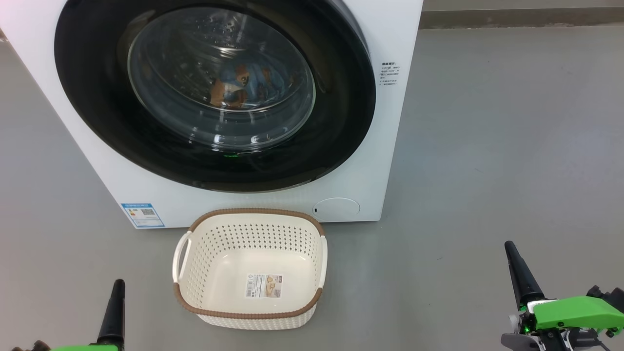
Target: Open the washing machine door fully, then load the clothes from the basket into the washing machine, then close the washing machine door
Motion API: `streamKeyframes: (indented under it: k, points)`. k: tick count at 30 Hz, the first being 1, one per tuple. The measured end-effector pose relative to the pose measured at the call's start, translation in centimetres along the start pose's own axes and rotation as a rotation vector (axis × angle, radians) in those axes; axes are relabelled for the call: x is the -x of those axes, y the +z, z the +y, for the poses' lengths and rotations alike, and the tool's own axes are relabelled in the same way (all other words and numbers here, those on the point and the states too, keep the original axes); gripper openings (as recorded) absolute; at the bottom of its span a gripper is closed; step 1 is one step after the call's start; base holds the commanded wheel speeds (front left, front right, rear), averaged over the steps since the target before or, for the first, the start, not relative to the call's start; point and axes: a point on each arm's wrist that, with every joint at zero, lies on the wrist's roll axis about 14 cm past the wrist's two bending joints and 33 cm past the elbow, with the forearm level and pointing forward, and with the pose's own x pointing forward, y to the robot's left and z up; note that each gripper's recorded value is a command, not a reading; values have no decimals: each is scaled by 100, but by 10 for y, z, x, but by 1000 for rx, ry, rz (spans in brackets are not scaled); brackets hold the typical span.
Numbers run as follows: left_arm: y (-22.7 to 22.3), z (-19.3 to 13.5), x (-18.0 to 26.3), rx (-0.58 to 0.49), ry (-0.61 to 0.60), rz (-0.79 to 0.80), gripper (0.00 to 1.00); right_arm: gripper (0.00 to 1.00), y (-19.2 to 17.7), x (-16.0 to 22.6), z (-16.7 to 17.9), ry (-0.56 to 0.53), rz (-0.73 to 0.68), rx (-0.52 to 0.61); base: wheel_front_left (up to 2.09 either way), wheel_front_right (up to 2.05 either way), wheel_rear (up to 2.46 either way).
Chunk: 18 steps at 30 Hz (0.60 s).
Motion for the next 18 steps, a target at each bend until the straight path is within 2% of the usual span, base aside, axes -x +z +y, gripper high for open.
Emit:
streamKeyframes:
  k: [18]
  points:
    - [2,-1,-2,194,-7,2,0,0,-1,0,4,19,7,-181,0,0,0]
